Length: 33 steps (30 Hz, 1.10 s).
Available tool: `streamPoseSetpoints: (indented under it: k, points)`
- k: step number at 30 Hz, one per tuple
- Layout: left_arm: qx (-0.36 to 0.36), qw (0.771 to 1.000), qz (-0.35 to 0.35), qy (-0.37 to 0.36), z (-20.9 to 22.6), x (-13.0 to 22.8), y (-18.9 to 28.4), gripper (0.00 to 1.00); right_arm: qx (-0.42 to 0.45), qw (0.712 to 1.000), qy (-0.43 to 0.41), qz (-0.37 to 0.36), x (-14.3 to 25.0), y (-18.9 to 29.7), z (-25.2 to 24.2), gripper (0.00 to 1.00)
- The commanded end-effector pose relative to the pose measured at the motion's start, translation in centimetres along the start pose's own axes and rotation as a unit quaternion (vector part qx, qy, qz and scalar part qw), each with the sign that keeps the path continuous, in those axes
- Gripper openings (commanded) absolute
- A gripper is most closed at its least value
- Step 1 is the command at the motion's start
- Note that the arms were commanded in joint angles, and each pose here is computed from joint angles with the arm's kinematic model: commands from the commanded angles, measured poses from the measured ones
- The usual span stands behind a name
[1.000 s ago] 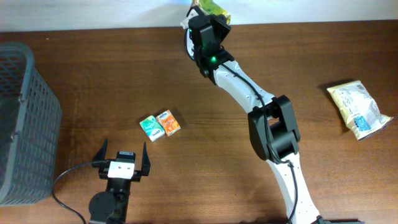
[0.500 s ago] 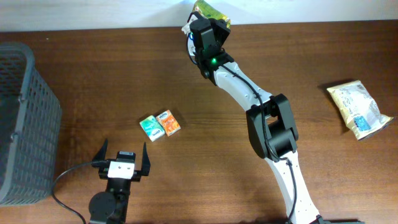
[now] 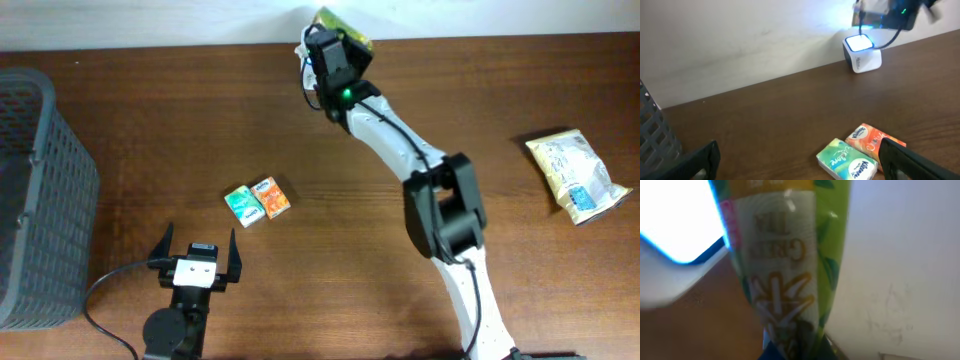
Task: Scan the item barcode
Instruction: 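Lift the green tea box and hold it over the white scanner, then carry the green tea box right and place it beside the snack bag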
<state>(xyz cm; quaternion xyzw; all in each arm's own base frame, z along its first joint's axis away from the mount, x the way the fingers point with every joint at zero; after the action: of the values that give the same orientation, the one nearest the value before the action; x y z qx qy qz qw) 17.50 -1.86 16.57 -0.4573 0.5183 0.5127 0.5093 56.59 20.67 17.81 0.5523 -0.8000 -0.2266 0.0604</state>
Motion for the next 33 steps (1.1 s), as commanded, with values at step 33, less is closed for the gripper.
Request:
streamPoseSetpoints:
  k: [33]
  points:
    - [-0.005,1.0,0.0,-0.006,0.1,0.2,0.0,0.99,-0.315,0.64,-0.576,0.399,39.6,2.8,-0.6,0.15]
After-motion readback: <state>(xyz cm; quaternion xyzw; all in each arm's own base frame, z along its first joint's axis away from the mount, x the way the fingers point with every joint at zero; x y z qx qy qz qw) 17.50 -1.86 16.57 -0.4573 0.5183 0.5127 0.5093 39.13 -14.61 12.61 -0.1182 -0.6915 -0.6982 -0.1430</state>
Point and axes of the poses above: each gripper's point midway between its finger pads, its own y axis back along the fingers, its own z axis along the line the jaws close on, x = y × z, the point moved 7 cm from there along y, back along the fingers, and after that the axes turned 11 degrees about y, right-handed, at the moved point
